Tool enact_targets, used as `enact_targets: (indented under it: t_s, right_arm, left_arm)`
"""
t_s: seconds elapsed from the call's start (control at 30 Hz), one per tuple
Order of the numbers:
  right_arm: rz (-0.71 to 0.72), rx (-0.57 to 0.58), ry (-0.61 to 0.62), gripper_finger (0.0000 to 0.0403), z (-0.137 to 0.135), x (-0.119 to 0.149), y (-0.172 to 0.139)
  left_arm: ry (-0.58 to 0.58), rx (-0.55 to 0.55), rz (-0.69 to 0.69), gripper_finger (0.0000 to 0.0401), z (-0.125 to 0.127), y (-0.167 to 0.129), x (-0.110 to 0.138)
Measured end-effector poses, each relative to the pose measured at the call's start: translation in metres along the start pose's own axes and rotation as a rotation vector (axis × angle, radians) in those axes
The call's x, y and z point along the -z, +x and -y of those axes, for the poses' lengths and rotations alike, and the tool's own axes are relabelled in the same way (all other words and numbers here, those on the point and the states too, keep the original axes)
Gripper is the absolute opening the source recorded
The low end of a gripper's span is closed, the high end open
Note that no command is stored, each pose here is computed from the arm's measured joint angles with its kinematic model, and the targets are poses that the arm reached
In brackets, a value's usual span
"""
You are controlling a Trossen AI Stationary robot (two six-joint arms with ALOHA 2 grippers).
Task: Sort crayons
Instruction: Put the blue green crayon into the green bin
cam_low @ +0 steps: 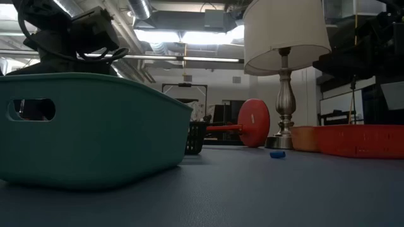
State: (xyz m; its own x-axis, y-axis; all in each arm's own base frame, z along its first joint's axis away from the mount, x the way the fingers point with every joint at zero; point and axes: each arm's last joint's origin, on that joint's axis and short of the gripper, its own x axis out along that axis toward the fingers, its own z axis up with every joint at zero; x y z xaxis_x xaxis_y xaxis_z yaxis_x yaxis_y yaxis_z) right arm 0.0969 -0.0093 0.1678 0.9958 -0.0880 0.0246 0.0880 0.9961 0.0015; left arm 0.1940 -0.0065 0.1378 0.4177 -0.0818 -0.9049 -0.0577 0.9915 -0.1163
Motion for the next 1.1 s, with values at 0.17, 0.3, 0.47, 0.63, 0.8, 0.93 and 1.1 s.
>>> enact_targets:
  t_s: [0.17,0.3,0.47,0.63,0.8,0.93,1.1]
  right_arm:
    - [-0.002,0.0,0.0,0.0147,0.0,0.0,0.0]
    - [-0.002,0.0,0.0,0.0147,0.0,0.0,0.0]
    - [-0.002,0.0,0.0,0.0147,0.0,0.0,0.0]
    - [-0.003,0.0,0.0,0.0147,0.0,0.0,0.0]
    - [-0.021,0.0,0.0,0.0147,0.0,0.002,0.001]
    - [-0.019,0.0,0.0,0.0147,0.0,0.002,0.001]
    - [-0.02,0.0,0.0,0.0147,0.0,0.002,0.001]
  left_arm:
    - [0.003,0.001,0.007,0.0127,0.001,-0.005,-0.007]
    - [0.025,-0.002,-0.02,0.0114,0.001,-0.006,-0.006]
    - [0.02,-0.011,-0.103,0.0093,0.0,-0.006,0.002]
    - [0.018,-0.014,-0.135,0.008,0.0,-0.007,0.005]
    - [0.069,-0.011,-0.135,0.0078,0.0,-0.007,0.005]
    - [0.126,-0.01,-0.139,0.0078,0.0,-0.006,0.005]
    - [0.154,-0.009,-0.159,0.0078,-0.001,-0.003,0.006]
